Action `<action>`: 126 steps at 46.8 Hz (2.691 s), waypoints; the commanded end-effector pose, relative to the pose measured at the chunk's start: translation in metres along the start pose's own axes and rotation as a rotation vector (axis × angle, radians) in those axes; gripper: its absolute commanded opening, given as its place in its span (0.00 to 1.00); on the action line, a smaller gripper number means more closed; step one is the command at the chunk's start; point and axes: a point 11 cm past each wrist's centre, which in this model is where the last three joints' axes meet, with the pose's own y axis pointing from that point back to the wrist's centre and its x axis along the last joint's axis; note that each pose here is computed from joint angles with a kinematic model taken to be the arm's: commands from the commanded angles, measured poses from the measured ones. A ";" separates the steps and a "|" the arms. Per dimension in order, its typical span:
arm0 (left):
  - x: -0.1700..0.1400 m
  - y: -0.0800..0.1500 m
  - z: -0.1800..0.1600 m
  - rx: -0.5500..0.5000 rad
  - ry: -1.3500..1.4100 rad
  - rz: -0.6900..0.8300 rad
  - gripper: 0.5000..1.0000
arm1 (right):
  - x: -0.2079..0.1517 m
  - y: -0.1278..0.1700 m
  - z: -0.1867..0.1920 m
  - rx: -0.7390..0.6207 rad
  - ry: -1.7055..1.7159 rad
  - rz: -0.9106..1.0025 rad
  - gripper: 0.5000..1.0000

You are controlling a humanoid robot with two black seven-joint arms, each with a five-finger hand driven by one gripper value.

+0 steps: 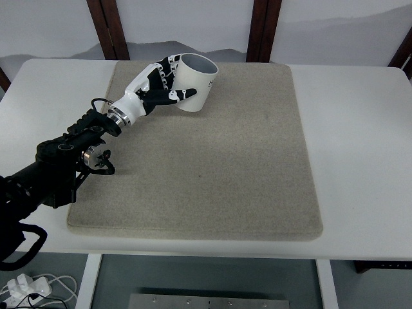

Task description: Flip white cup upright

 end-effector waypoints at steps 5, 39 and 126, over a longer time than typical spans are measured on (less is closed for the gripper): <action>0.000 0.000 0.000 0.000 0.000 0.000 0.63 | 0.000 0.000 0.000 0.000 0.000 0.000 0.90; 0.003 0.001 0.001 0.000 -0.007 0.014 0.92 | 0.000 0.000 0.000 0.000 0.000 0.000 0.90; 0.024 0.005 0.027 -0.067 0.055 -0.002 0.98 | 0.000 0.000 0.000 0.000 0.000 0.000 0.90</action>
